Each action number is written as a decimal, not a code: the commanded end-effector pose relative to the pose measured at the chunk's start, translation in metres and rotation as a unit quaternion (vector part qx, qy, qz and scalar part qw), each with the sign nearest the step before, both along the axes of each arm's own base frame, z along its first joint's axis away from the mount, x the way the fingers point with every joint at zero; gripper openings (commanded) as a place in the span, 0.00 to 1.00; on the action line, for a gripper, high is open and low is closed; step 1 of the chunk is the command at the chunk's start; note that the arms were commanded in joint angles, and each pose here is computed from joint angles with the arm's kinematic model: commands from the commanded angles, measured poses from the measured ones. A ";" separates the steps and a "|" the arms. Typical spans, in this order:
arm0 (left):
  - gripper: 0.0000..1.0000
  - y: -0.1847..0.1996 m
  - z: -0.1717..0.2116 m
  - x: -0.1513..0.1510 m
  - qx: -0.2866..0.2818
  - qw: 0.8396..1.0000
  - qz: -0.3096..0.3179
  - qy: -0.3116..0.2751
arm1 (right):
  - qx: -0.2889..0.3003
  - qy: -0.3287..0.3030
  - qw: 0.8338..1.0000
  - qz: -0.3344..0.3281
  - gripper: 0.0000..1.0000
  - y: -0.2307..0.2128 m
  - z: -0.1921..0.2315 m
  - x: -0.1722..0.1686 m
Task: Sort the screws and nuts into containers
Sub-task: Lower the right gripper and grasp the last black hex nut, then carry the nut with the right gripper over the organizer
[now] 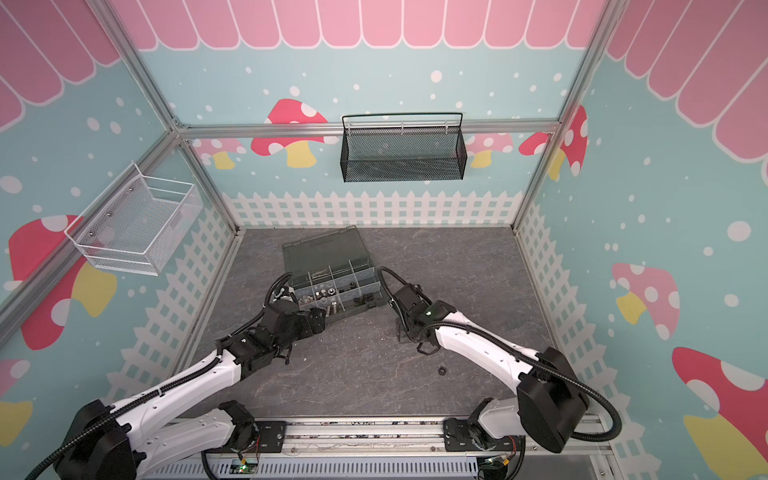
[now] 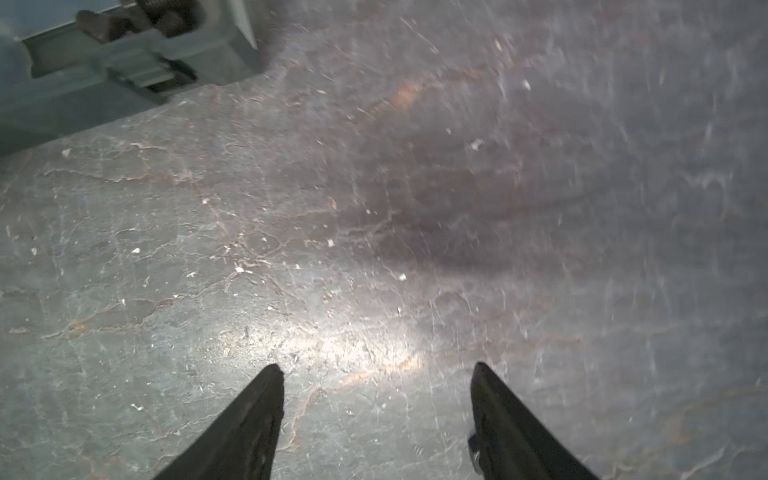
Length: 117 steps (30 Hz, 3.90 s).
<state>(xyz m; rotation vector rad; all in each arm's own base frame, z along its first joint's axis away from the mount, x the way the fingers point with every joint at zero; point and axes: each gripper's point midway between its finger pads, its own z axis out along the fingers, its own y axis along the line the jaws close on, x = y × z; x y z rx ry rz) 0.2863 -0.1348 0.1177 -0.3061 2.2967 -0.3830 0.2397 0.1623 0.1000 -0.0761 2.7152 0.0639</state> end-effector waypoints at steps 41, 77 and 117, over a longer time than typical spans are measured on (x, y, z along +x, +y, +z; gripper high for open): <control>1.00 -0.009 0.006 0.009 -0.019 1.000 -0.005 -0.008 | 0.076 0.115 0.980 -0.143 0.62 -0.069 -0.082 -0.075; 1.00 -0.006 -0.001 0.002 -0.024 1.000 0.000 0.002 | 0.070 0.198 0.978 -0.023 0.41 -0.030 -0.086 -0.094; 1.00 -0.002 -0.002 0.002 -0.017 1.000 0.002 0.002 | 0.011 0.191 0.981 -0.037 0.30 -0.031 -0.095 -0.079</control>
